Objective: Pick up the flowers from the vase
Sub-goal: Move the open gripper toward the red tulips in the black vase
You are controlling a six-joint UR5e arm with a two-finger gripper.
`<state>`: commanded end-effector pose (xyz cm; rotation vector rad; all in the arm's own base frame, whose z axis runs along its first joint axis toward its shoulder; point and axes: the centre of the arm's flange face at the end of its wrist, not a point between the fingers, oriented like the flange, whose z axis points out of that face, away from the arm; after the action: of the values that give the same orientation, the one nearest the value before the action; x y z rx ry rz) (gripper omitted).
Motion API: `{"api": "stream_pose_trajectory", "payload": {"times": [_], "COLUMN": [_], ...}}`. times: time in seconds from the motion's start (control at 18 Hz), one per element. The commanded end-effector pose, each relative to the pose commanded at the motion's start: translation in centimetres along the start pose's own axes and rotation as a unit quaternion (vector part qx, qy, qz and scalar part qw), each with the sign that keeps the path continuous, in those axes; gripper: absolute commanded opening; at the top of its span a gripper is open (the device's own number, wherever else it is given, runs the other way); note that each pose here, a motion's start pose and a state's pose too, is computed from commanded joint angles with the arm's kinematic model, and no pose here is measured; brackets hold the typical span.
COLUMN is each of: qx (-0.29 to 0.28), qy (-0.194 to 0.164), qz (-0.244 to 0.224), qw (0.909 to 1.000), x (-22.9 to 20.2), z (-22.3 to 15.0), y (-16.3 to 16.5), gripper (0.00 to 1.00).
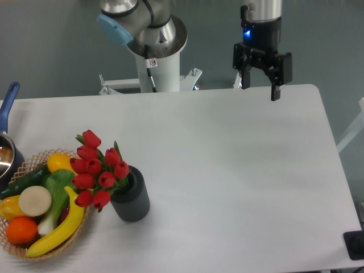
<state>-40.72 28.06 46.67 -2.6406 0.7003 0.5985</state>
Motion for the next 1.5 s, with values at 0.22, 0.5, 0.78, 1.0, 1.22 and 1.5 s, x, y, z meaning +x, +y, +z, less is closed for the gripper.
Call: {"api": "stream_pose_trajectory", "payload": {"times": [0.22, 0.5, 0.78, 1.0, 1.22, 1.5], "qx": [-0.001, 0.012, 0.049, 0.083, 0.143, 0.178], "qy": [0.002, 0.003, 0.003, 0.009, 0.021, 0.038], "qz": [0.0, -0.005, -0.064, -0.137, -0.2, -0.251], "qw": [1.0, 0.9999, 0.9968, 0.987, 0.9689, 0.9508], "x": [-0.2, -0.1, -0.1, 0.4, 0.7, 0.7], "z": [-0.2, 0.1, 0.5, 0.8, 1.5, 1.9], "y": [-0.2, -0.2, -0.9, -1.9, -2.9, -3.9], "gripper": [1.0, 1.0, 1.0, 1.0, 1.0, 1.0]}}
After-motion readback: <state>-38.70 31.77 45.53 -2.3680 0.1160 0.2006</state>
